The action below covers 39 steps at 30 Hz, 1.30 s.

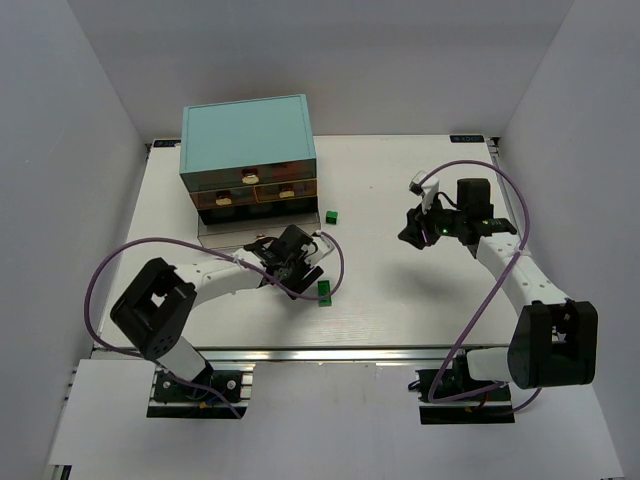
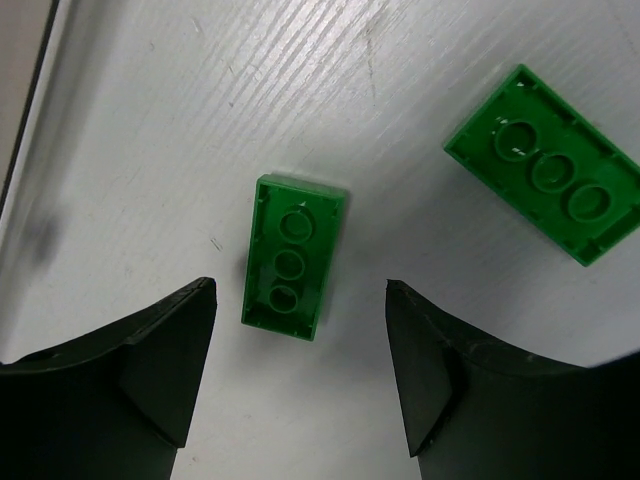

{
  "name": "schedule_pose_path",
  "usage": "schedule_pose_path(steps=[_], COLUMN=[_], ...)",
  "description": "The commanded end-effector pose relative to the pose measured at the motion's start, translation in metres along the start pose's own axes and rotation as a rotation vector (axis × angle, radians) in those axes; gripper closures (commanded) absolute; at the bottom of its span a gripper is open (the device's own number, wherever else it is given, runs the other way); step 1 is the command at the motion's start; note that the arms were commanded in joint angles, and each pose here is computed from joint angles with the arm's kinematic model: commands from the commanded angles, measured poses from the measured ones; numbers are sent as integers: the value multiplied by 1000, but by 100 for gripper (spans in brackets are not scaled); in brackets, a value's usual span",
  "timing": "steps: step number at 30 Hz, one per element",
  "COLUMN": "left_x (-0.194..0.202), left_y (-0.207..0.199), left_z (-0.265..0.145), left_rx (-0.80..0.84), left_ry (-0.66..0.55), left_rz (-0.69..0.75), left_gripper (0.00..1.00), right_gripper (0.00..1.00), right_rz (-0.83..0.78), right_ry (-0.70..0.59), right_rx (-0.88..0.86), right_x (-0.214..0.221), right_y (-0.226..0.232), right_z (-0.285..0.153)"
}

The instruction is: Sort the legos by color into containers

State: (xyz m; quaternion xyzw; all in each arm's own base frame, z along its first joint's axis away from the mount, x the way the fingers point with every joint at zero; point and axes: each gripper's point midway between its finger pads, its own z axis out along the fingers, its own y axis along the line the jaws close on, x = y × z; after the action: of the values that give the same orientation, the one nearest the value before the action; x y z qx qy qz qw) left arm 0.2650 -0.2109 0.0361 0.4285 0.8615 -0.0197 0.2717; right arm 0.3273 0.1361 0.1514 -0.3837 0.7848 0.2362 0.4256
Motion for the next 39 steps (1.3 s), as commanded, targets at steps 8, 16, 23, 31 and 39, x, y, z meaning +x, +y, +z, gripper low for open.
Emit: schedule_pose_path(steps=[8, 16, 23, 31, 39], left_x=[-4, 5, -2, -69, -97], left_y=[8, 2, 2, 42, 89], left_z=[10, 18, 9, -68, -95], left_rx=[-6, 27, 29, -137, -357], left_ry=[25, 66, 29, -348, -417], left_rz=[-20, -39, -59, -153, -33], left_gripper=[23, 39, 70, 96, 99], right_gripper=[50, 51, 52, 64, 80], right_rz=[-62, -69, -76, -85, -86], right_ry=[-87, -104, -113, -126, -150], right_rx=[-25, -28, -36, -42, -61], right_x=[-30, -33, -34, -37, -42], right_y=[8, 10, 13, 16, 22], right_z=[-12, -15, -15, -16, -18])
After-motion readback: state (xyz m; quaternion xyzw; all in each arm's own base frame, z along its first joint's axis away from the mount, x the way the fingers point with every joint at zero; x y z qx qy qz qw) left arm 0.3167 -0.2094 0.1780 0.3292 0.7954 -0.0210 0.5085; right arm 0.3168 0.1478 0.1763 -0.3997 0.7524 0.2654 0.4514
